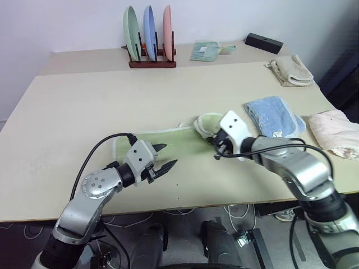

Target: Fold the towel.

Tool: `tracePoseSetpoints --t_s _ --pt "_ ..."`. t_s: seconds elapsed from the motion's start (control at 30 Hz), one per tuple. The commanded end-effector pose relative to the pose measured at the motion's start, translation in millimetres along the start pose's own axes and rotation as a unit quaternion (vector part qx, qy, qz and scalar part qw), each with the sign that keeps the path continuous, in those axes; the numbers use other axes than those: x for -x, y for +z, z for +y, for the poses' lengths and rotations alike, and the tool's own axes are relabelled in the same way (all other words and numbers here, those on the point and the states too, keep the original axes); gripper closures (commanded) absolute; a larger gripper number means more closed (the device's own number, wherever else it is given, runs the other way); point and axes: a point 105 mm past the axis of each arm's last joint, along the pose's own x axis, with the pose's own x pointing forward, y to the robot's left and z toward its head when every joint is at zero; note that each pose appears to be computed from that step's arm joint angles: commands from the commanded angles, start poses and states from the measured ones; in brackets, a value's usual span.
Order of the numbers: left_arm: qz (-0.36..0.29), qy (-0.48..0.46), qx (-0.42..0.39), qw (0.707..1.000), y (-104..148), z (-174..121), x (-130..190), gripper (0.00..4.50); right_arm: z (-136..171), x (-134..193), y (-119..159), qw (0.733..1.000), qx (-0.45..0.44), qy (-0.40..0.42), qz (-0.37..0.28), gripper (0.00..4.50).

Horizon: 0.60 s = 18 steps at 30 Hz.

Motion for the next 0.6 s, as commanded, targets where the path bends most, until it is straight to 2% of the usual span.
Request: tracePoseSetpoints --t_s 0.03,0.27,0.3,0.37,0.43,0.53,0.6 --pt "-0.018 0.008 -0.016 1.000 13 -3 4 1.62 7 -11 10 0.999 0.027 0.004 -0.018 4.43" --pt "-0.011 0.014 -0.015 1.000 11 -3 6 1.62 17 -16 9 0.999 0.023 0.029 -0.021 4.43" --pt "-0.010 0.013 -0.016 1.000 11 -2 6 1.62 17 -16 9 0.999 0.020 0.031 -0.022 3.89" --pt "-0.008 0.012 -0.018 1.000 11 -2 6 1.62 19 -14 10 0.999 0.020 0.038 -0.026 3.21" --pt "-0.008 0.012 -0.018 1.000 11 -2 6 1.62 18 -10 12 0.998 0.025 0.042 -0.034 2.12" --pt "-0.005 0.012 -0.018 1.000 9 -1 7 1.62 19 13 25 0.992 0.048 0.079 -0.081 0.71" --pt "-0.003 0.012 -0.018 1.000 8 0 8 1.62 10 26 32 0.991 0.042 0.077 -0.104 0.71"
